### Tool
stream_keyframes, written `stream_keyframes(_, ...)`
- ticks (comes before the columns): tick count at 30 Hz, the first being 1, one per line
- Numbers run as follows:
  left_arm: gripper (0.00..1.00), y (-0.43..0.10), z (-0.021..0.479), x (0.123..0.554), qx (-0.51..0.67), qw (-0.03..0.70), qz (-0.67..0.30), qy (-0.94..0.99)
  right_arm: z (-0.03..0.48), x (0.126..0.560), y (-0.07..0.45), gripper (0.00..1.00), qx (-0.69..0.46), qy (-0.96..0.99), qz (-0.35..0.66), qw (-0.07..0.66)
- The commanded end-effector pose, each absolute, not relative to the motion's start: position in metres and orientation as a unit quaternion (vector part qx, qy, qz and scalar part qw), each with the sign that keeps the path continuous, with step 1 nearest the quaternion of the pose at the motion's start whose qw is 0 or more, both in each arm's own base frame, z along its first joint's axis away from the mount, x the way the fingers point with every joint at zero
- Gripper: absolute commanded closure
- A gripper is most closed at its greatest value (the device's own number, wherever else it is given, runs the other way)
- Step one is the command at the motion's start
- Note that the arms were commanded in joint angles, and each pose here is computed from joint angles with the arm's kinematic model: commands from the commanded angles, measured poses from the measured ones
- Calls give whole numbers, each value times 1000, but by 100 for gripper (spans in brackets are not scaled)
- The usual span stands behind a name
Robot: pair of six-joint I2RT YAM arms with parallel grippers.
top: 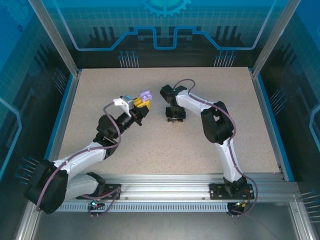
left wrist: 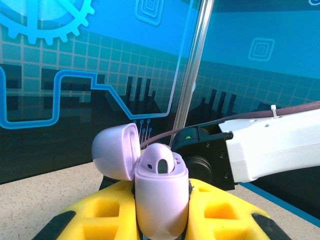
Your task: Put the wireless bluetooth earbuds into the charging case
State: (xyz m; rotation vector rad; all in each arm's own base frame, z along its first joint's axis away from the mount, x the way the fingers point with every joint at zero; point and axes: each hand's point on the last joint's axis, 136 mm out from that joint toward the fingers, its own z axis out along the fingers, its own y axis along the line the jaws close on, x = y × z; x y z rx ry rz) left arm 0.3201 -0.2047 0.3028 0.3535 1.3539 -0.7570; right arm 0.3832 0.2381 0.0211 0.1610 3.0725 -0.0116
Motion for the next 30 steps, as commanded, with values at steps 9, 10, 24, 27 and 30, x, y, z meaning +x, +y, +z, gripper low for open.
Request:
stream_keyframes(9,100,-202,320,317,154,712,-348,590,5,376,241,66,190,982,9,1)
stream_keyframes(10,100,-202,320,317,154,712,-348,590,4,376,241,66,195,981,6,0)
stream_keyframes(24,100,-201,318,318,153,713,-346,590,1,379,236,72,235,972,8,-4)
stream_keyframes(27,100,-200,317,318,152,713,-345,591,1,379,238,76,227,974,11,-3)
stream_keyframes(30,100,-200,318,318,152,714,-344,590,2,380,242,78,209,978,16,-1)
